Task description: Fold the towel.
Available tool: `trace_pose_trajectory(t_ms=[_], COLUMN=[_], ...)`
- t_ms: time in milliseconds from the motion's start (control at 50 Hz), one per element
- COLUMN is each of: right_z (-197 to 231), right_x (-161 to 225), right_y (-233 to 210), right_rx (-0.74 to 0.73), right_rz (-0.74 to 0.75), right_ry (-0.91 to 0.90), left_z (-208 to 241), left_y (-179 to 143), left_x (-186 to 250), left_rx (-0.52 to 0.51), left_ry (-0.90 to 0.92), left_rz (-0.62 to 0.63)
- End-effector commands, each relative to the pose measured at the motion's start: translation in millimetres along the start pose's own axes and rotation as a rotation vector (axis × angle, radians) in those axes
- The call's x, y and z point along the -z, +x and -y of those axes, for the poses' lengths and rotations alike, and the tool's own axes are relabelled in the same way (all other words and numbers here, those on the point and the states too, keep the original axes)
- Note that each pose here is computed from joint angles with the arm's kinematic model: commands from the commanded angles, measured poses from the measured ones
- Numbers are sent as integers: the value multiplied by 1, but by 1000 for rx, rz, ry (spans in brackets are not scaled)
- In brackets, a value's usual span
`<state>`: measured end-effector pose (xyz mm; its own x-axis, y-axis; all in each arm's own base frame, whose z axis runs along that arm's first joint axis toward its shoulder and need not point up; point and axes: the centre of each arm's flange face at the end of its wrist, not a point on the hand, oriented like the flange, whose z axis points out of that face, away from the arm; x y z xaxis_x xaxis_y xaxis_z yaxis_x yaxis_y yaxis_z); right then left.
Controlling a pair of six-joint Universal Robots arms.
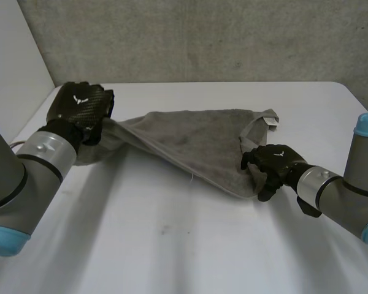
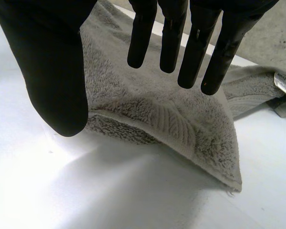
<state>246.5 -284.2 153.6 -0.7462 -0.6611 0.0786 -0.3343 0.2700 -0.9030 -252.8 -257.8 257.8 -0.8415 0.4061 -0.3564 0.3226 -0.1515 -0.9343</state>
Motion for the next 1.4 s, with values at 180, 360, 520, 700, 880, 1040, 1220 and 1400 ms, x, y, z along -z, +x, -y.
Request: trace_pose_trajectory(t_ms=[180, 360, 520, 700, 880, 1040, 1220, 1400], right_z=[-8, -19, -26, -29, -25, -25, -22, -13], right_x=[-2, -13, -23, -35, -46, -55, -62, -59], right_y=[3, 6, 8, 13, 19, 24, 48, 72], right_rx=[217, 258, 269, 286, 301, 302, 293, 274], right_rz=[-29, -42, -53, -65, -91, -102, -172, -231], right_ry=[39, 70, 95, 115, 151, 158, 154, 158], left_z=[7, 2, -1, -1, -5, -7, -14, -17], left_y=[-8, -6, -5, -6, -9, -9, -17, -16], left_x=[-6, -4, -5, -5, -6, -7, -9, -9], left_rx=[18, 20, 22, 22, 23, 22, 23, 24], left_ry=[20, 4, -4, -4, -16, -22, -40, -52], left_rz=[23, 17, 15, 17, 27, 30, 49, 45])
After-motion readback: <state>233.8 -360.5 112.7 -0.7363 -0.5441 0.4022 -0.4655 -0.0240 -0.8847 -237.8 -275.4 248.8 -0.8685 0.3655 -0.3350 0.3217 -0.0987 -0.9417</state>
